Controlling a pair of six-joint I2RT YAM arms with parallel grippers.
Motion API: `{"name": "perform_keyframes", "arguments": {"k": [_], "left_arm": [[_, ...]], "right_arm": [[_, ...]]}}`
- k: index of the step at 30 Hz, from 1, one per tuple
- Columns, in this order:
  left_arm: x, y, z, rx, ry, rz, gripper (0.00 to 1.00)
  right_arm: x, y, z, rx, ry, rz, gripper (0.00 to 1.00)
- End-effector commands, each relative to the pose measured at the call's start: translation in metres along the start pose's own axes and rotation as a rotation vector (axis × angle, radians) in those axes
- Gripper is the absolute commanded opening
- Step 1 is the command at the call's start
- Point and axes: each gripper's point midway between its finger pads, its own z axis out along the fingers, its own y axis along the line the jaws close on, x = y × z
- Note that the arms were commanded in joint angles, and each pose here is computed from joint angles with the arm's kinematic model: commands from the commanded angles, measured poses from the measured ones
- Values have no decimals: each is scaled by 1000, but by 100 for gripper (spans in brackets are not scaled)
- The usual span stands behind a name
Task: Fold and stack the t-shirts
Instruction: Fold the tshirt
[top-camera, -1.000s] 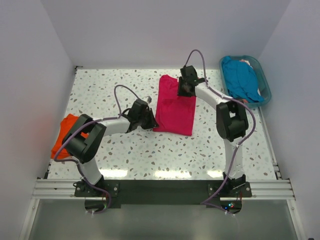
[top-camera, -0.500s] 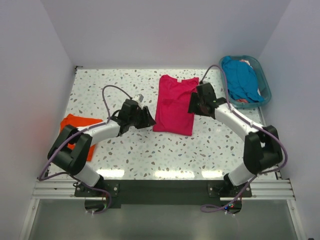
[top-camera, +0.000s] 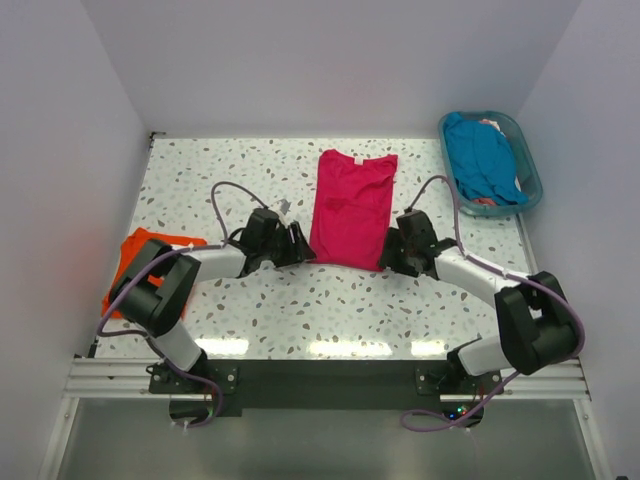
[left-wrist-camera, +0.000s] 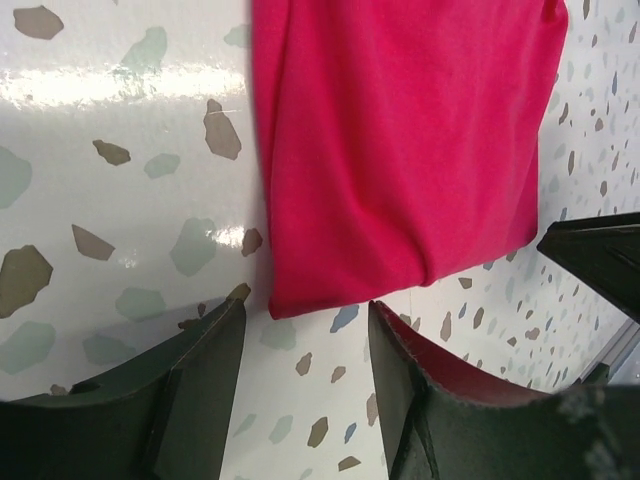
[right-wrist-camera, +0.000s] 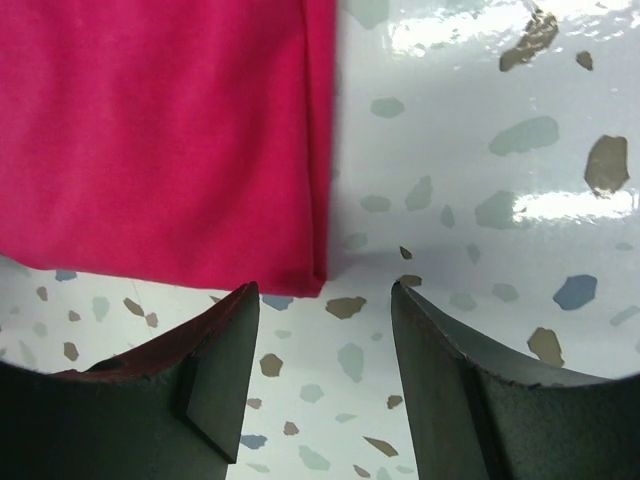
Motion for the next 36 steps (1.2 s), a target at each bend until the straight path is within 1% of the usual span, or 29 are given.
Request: {"name": "perform_keyframes", "arguments": {"k": [1,3,7,8,9,11,12,14,15,17,18,19,21,22,23,25,26,29,32,35,36], "left_arm": [[3,5,8,-7,-15,-17,56],[5,9,11,-17,-18,-24,55],[9,12,16,-28,-3,-27,47],[12,16,19,-39,6,-24,42],[13,15,20,-38,8,-22,42],[14,17,22,-51,13,-13,36],[15,18,23,-55,16,-14,31],[14,19,25,-56,15,-8,24],[14,18,25,-57,16,-6,18],[12,18,25,-60,12,1,9],[11,18,24,-60,12,3,2],[9,16,23,-60,9,5,0],[6,16,20,-73,1,18,0],[4,15,15,-84,-2,19,0],[2,16,13,-98,-12,29,0],[-2,18,3,-123,-29,39,0],[-3,20,-1,-135,-32,47,0],[-3,20,-14,-150,-43,57,0],[5,18,-25,-131,-38,50,0],[24,21,-35,-119,-14,37,0],[25,17,-40,-105,-23,37,0]], "right_arm": [[-13,24,7,-91,-63,53,59],[-11,27,10,-102,-61,68,59],[-5,22,18,-84,-48,85,57],[-1,20,22,-75,-40,86,53],[-1,20,22,-75,-40,86,53],[2,18,25,-66,-31,84,52],[2,18,25,-65,-31,83,50],[4,16,28,-54,-25,82,46],[4,15,29,-51,-24,79,39],[2,16,29,-52,-26,69,30],[3,16,29,-46,-21,65,25],[0,16,28,-44,-24,52,15],[2,13,24,-29,-13,34,8],[-2,14,20,-31,-21,11,2],[2,9,17,-7,-2,-3,0],[-2,6,7,1,-17,-36,0],[3,0,4,22,5,-51,0],[8,-5,-8,22,17,-84,0],[17,-10,-14,19,40,-105,0],[31,-16,-19,7,67,-108,0],[37,-20,-19,13,78,-107,0]]}}
